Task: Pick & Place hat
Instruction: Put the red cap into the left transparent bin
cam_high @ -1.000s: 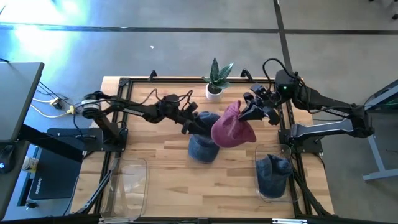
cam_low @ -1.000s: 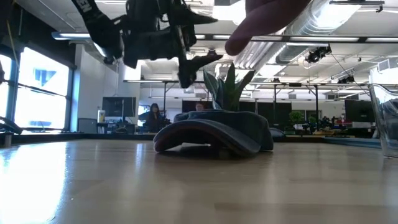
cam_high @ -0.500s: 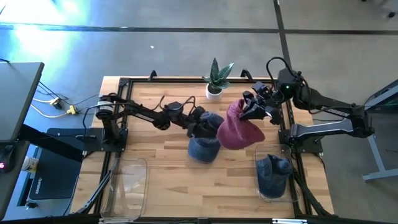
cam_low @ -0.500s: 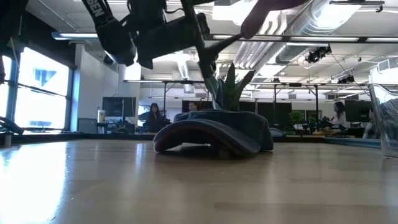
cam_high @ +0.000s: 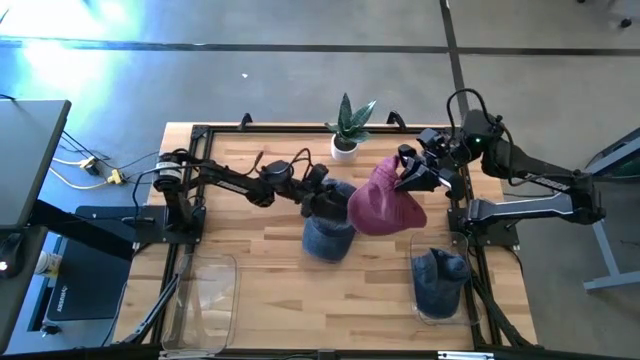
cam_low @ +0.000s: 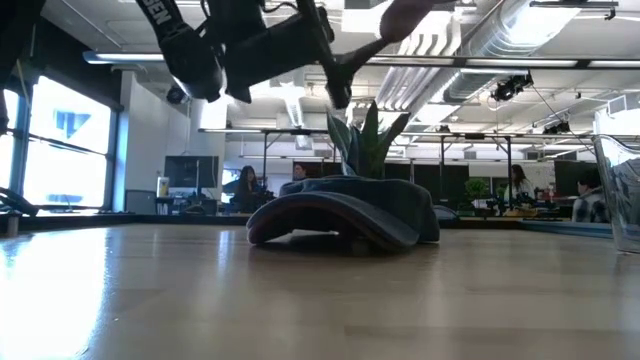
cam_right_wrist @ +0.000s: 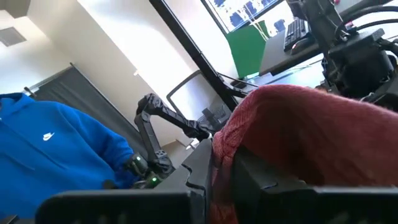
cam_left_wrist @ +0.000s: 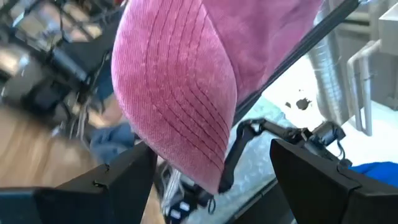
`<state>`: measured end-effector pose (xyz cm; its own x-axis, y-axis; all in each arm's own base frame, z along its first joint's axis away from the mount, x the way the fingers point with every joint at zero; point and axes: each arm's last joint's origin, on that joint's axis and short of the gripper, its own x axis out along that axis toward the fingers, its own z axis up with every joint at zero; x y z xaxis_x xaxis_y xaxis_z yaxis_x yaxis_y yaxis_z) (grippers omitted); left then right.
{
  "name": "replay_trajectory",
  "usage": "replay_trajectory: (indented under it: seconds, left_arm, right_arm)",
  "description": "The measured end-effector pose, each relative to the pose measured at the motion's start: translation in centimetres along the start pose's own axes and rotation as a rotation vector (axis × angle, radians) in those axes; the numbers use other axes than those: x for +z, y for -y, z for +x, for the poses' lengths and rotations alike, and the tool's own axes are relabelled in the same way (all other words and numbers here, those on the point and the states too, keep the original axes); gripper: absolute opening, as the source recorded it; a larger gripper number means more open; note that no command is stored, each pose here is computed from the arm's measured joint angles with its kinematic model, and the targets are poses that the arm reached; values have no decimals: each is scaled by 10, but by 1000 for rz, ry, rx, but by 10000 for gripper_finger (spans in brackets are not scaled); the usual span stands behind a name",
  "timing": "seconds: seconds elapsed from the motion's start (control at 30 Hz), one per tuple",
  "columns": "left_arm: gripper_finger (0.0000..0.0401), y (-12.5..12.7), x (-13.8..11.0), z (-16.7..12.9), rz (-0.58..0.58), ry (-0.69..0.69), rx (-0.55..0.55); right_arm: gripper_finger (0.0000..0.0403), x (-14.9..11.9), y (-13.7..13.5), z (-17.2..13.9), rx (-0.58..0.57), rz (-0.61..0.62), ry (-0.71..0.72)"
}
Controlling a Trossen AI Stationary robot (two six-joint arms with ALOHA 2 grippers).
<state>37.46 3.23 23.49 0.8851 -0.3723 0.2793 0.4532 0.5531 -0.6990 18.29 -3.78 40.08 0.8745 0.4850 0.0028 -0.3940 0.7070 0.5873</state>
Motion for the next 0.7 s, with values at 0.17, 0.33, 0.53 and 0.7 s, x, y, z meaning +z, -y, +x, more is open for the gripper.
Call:
replay_trajectory:
  seconds: [0.17,0.33,0.53,0.7]
  left_arm:
    - [305,9,15,19,42,5,-15]
    - [305,10,23,33,55,-108,28]
    - [266,17,27,42,91,-182,-19]
    - [135,20,30,44,102,-190,-51]
  right_arm:
    - [27,0,0,0,-2,-1,1]
    - [39,0,-1,-1,-1,-3,3]
    - [29,0,-1,-1,-2,-1,1]
    - [40,-3,1,-1,-23,23,-17]
